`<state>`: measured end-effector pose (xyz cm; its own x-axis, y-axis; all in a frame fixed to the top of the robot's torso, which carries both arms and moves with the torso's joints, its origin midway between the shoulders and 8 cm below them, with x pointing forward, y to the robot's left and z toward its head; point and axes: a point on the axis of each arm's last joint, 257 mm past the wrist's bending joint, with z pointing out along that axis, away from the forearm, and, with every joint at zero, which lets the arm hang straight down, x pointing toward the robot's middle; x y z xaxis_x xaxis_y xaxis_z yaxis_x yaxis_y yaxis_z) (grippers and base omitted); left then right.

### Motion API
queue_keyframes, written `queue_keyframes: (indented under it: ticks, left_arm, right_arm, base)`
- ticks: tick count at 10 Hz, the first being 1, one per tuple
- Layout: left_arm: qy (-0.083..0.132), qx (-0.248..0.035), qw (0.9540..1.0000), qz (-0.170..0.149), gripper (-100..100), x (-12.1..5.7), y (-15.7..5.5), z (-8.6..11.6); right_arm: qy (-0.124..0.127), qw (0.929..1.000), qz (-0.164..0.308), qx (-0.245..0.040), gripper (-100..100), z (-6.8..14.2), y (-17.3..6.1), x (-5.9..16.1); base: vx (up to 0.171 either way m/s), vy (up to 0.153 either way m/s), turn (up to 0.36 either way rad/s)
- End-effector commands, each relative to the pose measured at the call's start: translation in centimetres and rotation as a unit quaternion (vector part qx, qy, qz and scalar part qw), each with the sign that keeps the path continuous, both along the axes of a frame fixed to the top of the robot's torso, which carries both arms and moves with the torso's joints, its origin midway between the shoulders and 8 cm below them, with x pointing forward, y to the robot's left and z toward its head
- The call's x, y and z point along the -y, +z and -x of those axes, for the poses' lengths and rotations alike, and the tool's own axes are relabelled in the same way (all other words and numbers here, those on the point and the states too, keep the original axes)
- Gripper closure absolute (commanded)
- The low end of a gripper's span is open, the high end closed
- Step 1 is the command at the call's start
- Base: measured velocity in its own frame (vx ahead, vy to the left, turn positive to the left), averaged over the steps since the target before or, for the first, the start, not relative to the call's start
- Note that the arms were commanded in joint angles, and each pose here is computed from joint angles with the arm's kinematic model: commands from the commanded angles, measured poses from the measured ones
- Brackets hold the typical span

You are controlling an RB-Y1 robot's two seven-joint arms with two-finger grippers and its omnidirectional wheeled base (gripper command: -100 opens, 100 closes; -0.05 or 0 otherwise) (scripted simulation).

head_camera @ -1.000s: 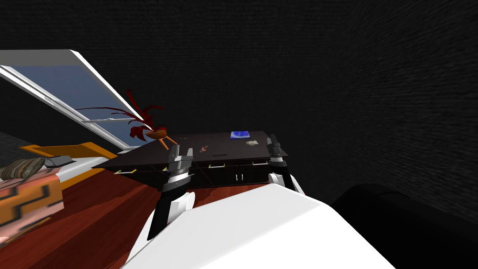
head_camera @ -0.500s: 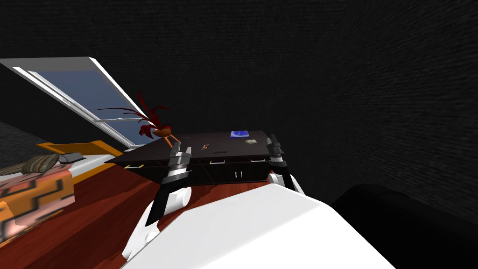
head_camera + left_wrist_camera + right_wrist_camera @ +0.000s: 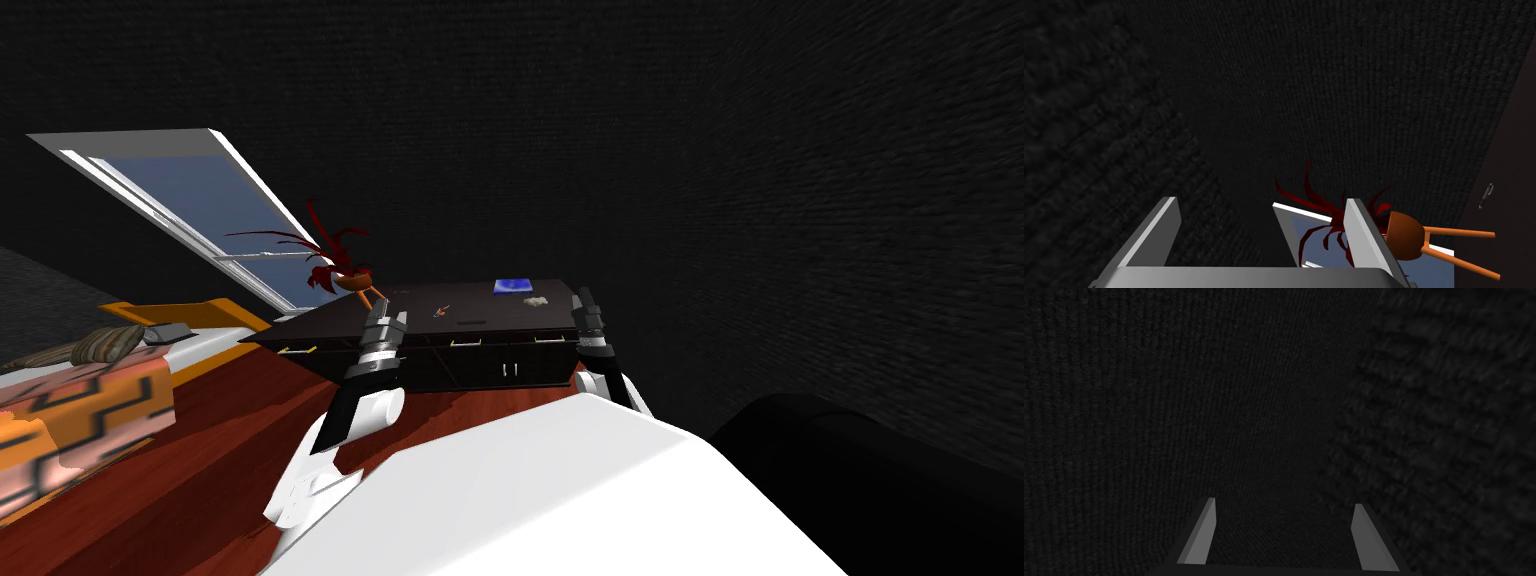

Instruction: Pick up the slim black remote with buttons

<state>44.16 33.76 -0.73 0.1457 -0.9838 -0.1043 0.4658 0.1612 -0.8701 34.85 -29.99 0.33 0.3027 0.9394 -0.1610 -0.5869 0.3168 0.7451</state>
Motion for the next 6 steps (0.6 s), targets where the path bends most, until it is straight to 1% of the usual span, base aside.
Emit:
queue_keyframes:
  ticks: [1,2,3,4,5,6]
  left_arm:
    - [0.003,-0.012,0.9999,0.001,-100,-0.1,-0.4,-0.4]
    - [0.012,-0.020,0.9997,-0.004,-100,-1.2,-0.2,-1.5]
    - [0.013,-0.031,0.9994,-0.002,-100,-1.3,-0.6,-1.8]
    - [0.022,-0.035,0.9991,-0.006,-100,-2.4,-0.2,-2.8]
    - [0.024,-0.049,0.9985,-0.004,-100,-2.5,-0.8,-3.1]
    - [0.025,-0.056,0.9981,-0.002,-100,-2.6,-1.2,-3.3]
  right_arm:
    - [0.000,1.0000,0.000,0.000,0,0.0,0.0,0.0]
    - [0.000,1.0000,0.000,0.000,0,0.0,0.0,0.0]
    - [0.000,1.0000,0.000,0.000,0,0.0,0.0,0.0]
    - [0.000,1.0000,0.000,0.000,0,0.0,0.0,0.0]
    - [0.000,1.0000,0.000,0.000,0,0.0,0.0,0.0]
    - [0.000,1.0000,0.000,0.000,0,0.0,0.0,0.0]
  base:
    - [-0.017,-0.006,0.001]
    - [-0.040,-0.015,0.022]
    - [-0.042,-0.014,0.011]
    - [-0.058,-0.016,0.018]
    - [-0.047,-0.016,0.007]
    - [-0.019,-0.006,-0.001]
